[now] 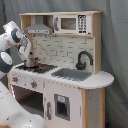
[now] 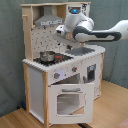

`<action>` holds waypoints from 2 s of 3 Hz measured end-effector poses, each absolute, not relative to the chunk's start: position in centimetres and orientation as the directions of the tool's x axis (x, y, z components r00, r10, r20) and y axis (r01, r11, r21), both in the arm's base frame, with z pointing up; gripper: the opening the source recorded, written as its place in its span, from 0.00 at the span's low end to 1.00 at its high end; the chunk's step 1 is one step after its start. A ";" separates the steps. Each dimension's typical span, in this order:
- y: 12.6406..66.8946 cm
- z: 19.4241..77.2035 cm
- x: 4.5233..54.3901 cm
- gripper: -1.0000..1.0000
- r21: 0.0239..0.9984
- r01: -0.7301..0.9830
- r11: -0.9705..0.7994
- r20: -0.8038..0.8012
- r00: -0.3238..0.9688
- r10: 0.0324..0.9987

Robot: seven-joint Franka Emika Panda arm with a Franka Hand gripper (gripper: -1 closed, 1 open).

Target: Play with the kitchen

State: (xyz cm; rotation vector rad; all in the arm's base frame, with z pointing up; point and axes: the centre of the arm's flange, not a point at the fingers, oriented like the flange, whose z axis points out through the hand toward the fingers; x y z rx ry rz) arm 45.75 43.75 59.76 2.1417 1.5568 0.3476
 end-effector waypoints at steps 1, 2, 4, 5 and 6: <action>44.3 58.9 47.0 1.00 0.491 0.850 -0.193 -0.095 0.272 0.958; 45.1 58.2 48.1 1.00 0.475 0.869 -0.139 -0.114 0.218 0.969; 47.1 57.2 49.4 1.00 0.441 0.896 -0.048 -0.130 0.117 0.985; 48.2 56.8 49.9 1.00 0.417 0.909 -0.008 -0.130 0.069 0.989; 48.8 56.4 50.2 1.00 0.383 0.923 0.016 -0.131 0.037 0.991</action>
